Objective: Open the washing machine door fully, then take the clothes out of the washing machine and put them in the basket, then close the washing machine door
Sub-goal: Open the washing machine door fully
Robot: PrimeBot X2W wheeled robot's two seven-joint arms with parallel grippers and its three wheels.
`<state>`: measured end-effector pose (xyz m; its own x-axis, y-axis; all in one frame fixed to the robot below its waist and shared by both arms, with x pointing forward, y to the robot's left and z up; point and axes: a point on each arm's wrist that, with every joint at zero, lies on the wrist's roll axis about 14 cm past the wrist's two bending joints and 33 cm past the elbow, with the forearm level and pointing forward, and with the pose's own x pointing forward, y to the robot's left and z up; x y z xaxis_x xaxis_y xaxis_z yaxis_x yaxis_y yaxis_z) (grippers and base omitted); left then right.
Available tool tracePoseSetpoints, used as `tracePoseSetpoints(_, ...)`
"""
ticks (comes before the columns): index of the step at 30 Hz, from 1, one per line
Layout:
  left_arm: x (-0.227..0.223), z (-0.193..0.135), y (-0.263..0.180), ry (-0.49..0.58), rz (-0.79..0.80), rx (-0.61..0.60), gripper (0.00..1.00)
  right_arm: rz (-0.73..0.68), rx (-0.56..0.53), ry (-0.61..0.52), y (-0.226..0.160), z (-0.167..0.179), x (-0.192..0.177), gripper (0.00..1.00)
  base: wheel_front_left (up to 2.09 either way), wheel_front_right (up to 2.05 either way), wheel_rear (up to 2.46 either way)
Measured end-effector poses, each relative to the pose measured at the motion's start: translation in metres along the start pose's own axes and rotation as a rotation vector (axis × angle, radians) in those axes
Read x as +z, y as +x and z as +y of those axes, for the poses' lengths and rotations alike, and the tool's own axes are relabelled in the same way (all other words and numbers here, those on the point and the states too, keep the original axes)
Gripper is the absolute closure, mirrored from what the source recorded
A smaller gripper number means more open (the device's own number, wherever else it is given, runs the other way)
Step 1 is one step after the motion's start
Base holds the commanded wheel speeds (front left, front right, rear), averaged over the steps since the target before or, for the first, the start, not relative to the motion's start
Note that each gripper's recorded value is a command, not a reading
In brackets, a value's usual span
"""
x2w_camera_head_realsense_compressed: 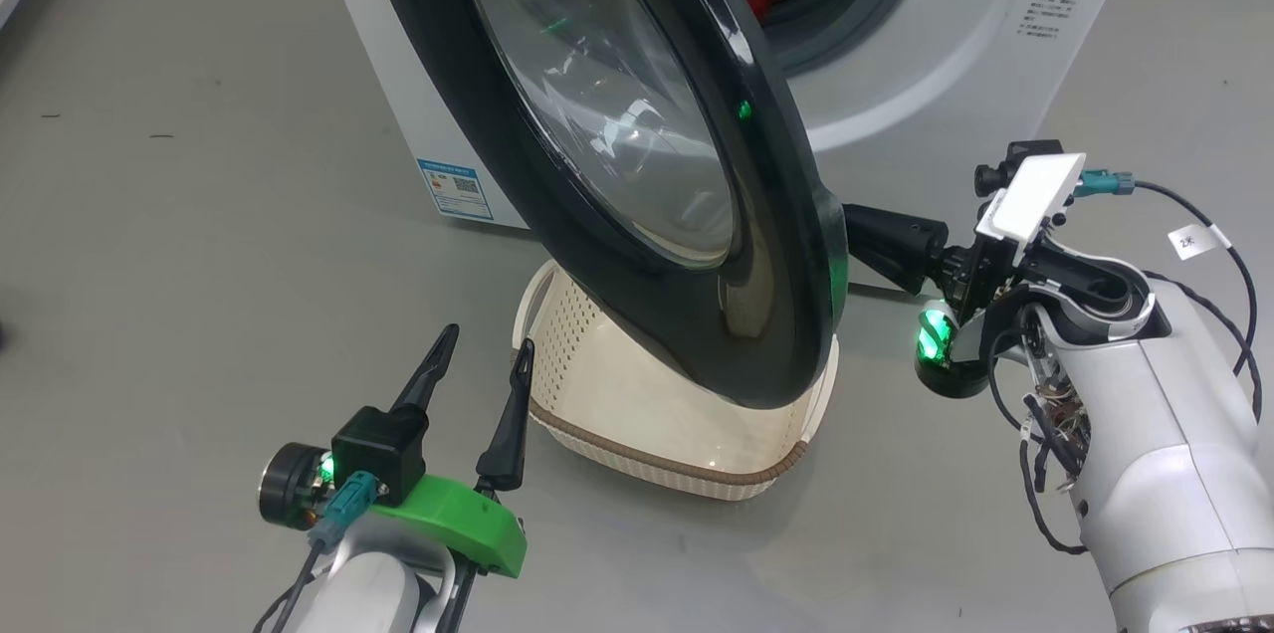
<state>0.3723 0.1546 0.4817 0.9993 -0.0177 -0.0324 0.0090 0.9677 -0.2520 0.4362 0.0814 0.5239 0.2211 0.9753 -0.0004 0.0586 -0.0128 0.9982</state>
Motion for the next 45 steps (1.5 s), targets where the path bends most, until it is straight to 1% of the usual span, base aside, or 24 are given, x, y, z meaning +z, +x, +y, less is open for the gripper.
tracePoseSetpoints(14, 0.008, 0.017, -0.019, 0.003, -0.025, 0.061, 0.00, 0.138, 0.000, -0.007, 0.024, -0.001, -0.045, 1.00, 0.00, 0.00, 0.00)
tracePoseSetpoints(25, 0.013, 0.032, -0.032, 0.008, -0.042, 0.108, 0.00, 0.312, 0.037, 0.006, 0.049, 0.003, -0.099, 1.00, 0.00, 0.00, 0.00)
tracePoseSetpoints(37, 0.016, 0.045, -0.043, 0.008, -0.053, 0.156, 0.00, 0.397, 0.058, 0.005, 0.066, 0.008, -0.134, 1.00, 0.00, 0.00, 0.00)
tracePoseSetpoints(45, 0.020, 0.054, -0.048, 0.009, -0.063, 0.187, 0.00, 0.425, 0.068, 0.006, 0.074, 0.009, -0.148, 1.00, 0.00, 0.00, 0.00)
